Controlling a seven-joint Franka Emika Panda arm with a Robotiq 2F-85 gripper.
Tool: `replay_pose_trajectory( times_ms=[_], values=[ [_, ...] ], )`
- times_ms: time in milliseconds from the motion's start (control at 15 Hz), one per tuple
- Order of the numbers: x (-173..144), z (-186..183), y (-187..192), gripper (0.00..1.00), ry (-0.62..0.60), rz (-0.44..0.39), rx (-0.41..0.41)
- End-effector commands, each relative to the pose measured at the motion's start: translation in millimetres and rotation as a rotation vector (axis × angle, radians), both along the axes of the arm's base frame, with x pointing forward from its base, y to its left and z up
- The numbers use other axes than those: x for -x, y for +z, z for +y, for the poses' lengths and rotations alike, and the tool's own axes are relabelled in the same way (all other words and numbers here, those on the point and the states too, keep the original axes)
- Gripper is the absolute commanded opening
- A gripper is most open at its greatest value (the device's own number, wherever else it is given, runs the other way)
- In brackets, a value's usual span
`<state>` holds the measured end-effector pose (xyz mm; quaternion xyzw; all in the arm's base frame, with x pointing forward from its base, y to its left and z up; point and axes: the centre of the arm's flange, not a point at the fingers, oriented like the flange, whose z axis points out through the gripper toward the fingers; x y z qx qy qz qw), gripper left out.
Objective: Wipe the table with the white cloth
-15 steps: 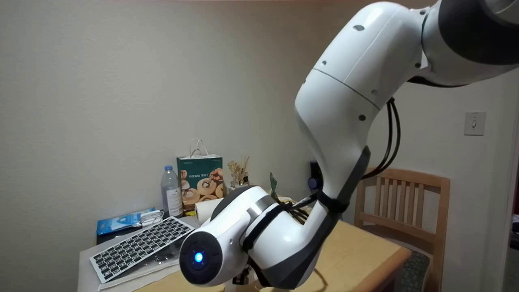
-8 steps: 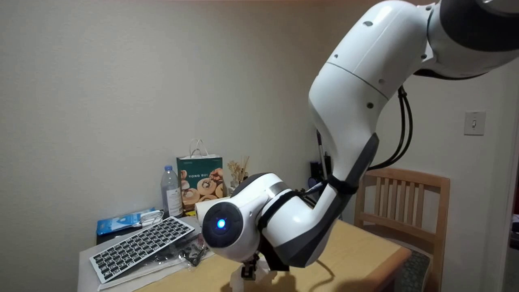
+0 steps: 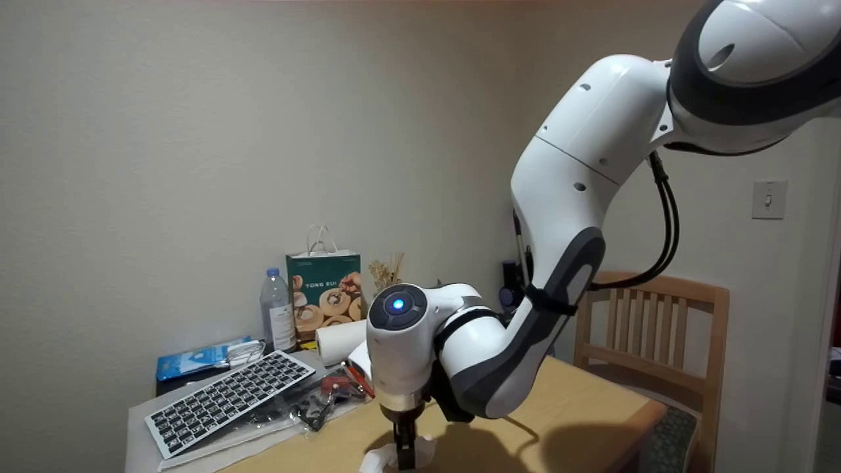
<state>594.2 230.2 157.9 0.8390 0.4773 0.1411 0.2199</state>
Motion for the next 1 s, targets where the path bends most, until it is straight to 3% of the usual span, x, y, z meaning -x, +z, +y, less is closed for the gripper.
replay_pose_trajectory(
  times_ms=[0,267,467,667,733,933],
  values=[
    [0,0,10,1.0,0.063,0.181,-0.016],
    [8,3,17,1.0,0.082,0.269,-0.025],
    [22,6,29,1.0,0.081,0.196,-0.005],
    [29,9,34,1.0,-0.011,0.02,0.023],
    [4,13,30,1.0,0.032,0.099,-0.001],
    [6,15,38,1.0,-0.002,0.045,0.009]
  ],
)
